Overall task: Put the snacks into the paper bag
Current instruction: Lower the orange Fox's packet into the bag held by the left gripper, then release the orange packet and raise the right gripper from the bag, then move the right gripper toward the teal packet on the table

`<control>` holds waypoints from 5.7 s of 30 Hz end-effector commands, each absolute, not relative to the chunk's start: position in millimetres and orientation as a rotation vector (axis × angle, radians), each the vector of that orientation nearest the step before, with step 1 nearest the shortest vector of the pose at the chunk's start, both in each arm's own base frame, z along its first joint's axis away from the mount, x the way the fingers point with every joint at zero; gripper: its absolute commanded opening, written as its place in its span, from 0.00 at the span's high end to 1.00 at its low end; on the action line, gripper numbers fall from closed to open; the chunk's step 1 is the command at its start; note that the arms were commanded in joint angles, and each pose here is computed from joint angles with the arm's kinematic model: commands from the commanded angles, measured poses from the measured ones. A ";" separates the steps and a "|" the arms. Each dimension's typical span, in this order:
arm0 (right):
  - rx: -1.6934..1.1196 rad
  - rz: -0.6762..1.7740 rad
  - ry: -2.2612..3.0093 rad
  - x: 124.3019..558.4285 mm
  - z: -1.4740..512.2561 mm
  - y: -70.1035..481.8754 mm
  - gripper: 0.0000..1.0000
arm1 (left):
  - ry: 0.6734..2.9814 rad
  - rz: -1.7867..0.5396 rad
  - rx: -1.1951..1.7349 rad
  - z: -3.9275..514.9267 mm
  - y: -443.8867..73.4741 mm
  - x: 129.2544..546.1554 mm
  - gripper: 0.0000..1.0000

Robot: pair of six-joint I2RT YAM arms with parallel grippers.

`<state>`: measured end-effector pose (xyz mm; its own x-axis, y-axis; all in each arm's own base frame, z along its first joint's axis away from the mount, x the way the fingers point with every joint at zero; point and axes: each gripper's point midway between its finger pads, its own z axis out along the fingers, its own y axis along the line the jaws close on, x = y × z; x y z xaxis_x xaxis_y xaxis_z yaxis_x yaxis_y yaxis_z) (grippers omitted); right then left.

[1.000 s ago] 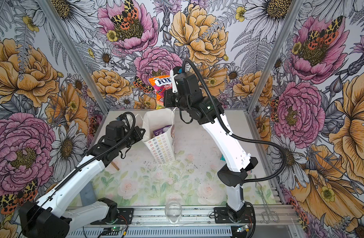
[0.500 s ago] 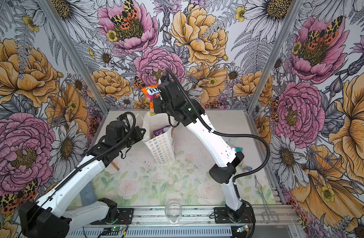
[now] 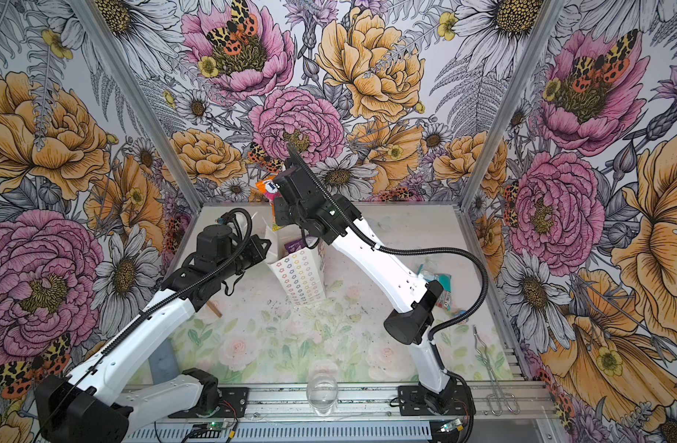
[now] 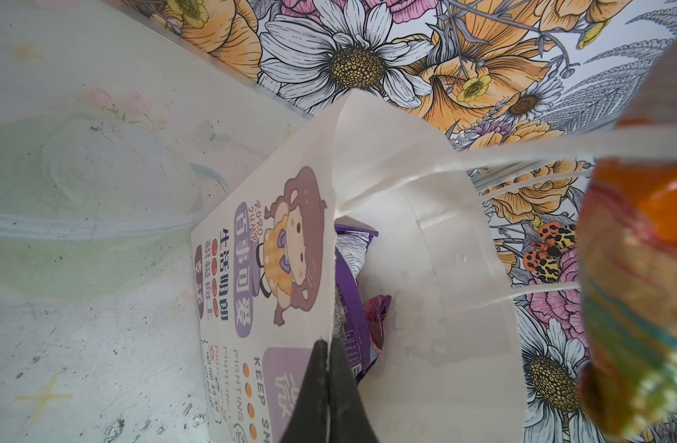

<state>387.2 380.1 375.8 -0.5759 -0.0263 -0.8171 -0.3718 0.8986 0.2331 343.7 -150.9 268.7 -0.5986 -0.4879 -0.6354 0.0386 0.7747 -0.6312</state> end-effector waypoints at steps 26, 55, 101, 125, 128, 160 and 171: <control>-0.196 0.440 2.223 376.9 343.3 373.3 1.00 | 2.025 -0.795 -0.333 285.0 -152.2 345.3 1.00; -0.210 0.453 2.348 336.5 321.4 363.0 1.00 | 2.008 -0.806 -0.354 283.8 -155.7 345.1 1.00; -0.567 0.787 2.268 309.7 378.1 371.4 0.39 | 2.015 -0.795 -0.362 279.6 -157.3 349.1 1.00; -0.189 0.401 2.478 268.8 339.8 153.9 0.23 | 2.013 -0.801 -0.368 279.7 -155.3 352.0 1.00; -0.069 0.394 2.528 266.2 321.6 131.3 0.22 | 2.019 -0.802 -0.368 278.0 -156.5 353.1 1.00; 1.435 0.678 2.391 266.3 131.4 -19.3 0.16 | 2.020 -0.805 -0.377 277.5 -153.7 353.0 1.00; 1.960 0.474 1.939 248.7 120.3 -66.6 0.12 | 2.019 -0.806 -0.374 277.8 -154.2 353.4 1.00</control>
